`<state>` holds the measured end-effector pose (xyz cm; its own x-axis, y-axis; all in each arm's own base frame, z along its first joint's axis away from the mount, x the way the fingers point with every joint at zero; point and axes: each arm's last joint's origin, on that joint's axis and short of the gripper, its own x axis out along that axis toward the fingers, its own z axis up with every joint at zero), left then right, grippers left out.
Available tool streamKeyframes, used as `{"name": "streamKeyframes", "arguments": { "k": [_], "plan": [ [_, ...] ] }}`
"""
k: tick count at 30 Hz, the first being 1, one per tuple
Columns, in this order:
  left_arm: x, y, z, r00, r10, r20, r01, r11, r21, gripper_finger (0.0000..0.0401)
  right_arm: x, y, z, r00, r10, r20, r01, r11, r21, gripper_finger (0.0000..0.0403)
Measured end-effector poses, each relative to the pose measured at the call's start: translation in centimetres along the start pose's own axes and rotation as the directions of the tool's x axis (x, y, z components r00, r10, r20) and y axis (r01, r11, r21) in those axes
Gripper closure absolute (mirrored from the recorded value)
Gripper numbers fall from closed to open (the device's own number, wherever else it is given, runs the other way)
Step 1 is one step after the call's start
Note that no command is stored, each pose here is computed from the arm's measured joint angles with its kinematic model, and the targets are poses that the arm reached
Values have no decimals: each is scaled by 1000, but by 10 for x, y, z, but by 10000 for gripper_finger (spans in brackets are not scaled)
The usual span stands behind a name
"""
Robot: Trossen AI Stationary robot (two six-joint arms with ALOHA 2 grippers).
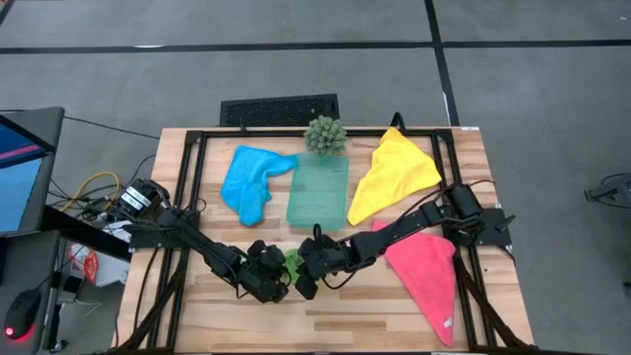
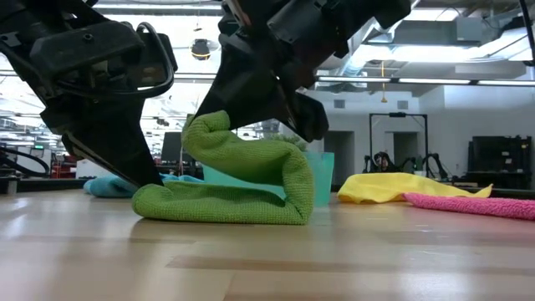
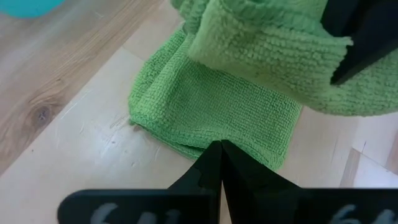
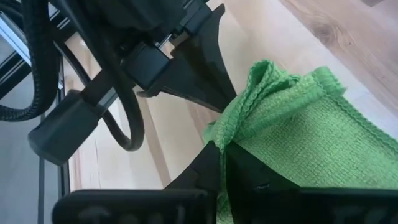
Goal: Fold microfiber towels
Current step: Fold the green micro fiber cloth
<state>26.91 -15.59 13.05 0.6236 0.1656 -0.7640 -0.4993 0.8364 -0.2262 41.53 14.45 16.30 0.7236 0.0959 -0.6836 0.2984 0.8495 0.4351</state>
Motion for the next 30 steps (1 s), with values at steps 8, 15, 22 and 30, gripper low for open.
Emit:
{"name": "streamKeyframes", "arguments": {
  "k": [8,15,22,30],
  "plan": [
    [0,-1,0,1000,-7,4,7,1000,-11,401,0,-2,2,1000,-3,3,3,1000,5,311],
    [0,-2,1,1000,-18,12,19,1000,-20,401,1,-6,6,1000,-10,9,10,1000,15,238],
    [0,-2,0,999,-37,-22,37,999,-27,401,-14,-2,15,1000,-4,23,3,1000,16,205],
    [-12,-5,4,996,-86,-35,85,996,-36,401,-58,27,-5,998,-65,15,66,921,-383,223]
  ]
}}
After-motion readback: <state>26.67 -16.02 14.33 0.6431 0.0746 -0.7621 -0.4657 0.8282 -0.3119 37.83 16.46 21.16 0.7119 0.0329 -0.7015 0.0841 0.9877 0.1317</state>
